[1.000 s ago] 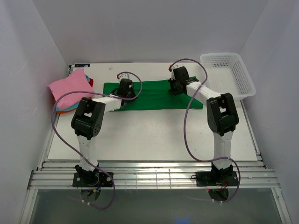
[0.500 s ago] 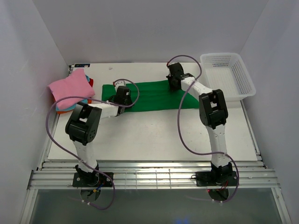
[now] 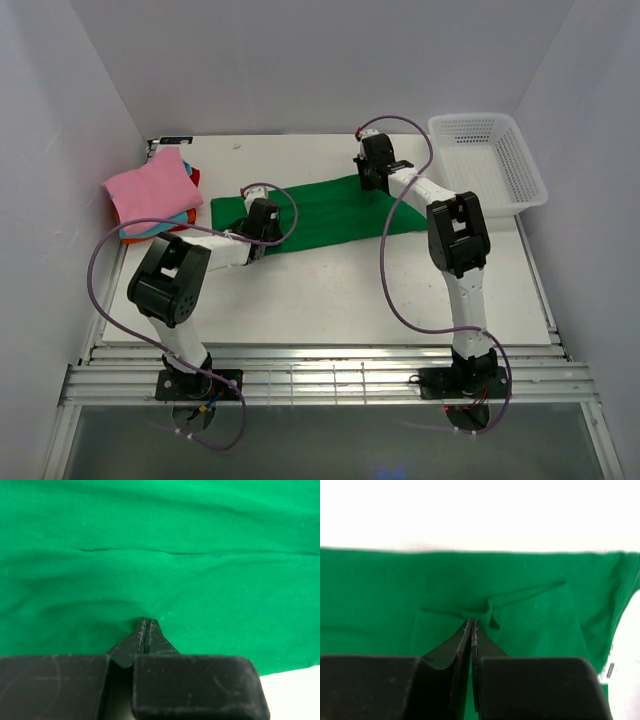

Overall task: Fold and stack the t-shirts
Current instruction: Fold the tshirt

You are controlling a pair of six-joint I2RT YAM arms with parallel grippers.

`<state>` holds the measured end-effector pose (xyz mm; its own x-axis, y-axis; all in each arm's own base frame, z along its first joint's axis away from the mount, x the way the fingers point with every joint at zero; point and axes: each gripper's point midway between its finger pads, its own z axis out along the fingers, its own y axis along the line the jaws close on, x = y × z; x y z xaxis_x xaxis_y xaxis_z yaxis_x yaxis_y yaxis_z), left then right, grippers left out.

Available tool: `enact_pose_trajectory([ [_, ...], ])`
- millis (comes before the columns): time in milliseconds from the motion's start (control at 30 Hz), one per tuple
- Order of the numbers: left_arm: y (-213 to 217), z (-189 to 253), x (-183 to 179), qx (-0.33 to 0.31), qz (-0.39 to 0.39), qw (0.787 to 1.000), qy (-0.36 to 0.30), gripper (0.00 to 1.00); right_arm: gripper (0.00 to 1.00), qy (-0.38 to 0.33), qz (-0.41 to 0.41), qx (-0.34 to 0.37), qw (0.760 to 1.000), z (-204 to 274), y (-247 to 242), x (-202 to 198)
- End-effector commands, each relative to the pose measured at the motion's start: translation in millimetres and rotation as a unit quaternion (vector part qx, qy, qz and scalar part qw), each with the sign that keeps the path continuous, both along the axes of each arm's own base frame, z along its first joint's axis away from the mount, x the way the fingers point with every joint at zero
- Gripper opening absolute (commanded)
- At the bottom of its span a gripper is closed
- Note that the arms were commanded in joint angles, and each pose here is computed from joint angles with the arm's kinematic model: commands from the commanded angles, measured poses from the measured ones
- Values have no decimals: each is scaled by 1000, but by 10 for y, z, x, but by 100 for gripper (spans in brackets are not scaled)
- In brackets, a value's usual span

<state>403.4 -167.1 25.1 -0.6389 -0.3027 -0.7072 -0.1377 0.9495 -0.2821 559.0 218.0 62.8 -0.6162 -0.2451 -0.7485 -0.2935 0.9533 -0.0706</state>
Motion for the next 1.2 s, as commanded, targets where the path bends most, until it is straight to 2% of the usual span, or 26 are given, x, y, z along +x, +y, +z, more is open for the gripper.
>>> enact_pose_trajectory([
  [0,57,112,-111,16,12,1000,2,0,8,-84,0,40,996,713,37,5],
  [167,-3,26,-335,18,16,1000,19,0,11,-106,-20,32,994,1185,-170,-240],
  [233,-63,37,-451,17,20,999,23,0,13,-88,-28,25,995,1159,-250,-417],
  [267,-66,28,-510,18,22,999,28,0,14,-97,-31,29,994,1315,-295,-504],
  [333,-143,34,-663,18,12,999,31,0,15,-79,-36,25,996,1191,-374,-709],
  [367,-221,39,-734,16,6,999,31,0,15,-89,-41,31,995,1322,-417,-803],
  [400,-197,7,-804,25,10,999,35,0,15,-72,-43,26,996,1182,-462,-922],
  [667,-364,-103,-1267,33,25,998,55,0,16,-27,-55,41,997,1075,-574,-1643],
  [733,-519,-110,-1470,41,17,997,59,0,16,-12,-61,44,997,990,-599,-1801],
  [767,-541,-67,-1430,32,28,998,52,0,16,-10,-60,43,997,969,-608,-1835],
  [867,-851,-31,-1621,38,9,998,44,0,16,8,-67,47,997,813,-613,-1959],
  [933,-918,-115,-1708,60,8,997,56,0,16,8,-76,48,996,758,-629,-1946],
  [967,-1086,-42,-1726,55,-4,997,49,0,16,13,-79,41,996,678,-639,-1931],
  [1000,-1074,-108,-1751,77,-4,996,52,0,16,10,-83,39,996,645,-644,-1902],
  [1167,-1267,-50,-1836,86,-15,995,46,0,13,32,-97,-6,995,328,-647,-1687],
])
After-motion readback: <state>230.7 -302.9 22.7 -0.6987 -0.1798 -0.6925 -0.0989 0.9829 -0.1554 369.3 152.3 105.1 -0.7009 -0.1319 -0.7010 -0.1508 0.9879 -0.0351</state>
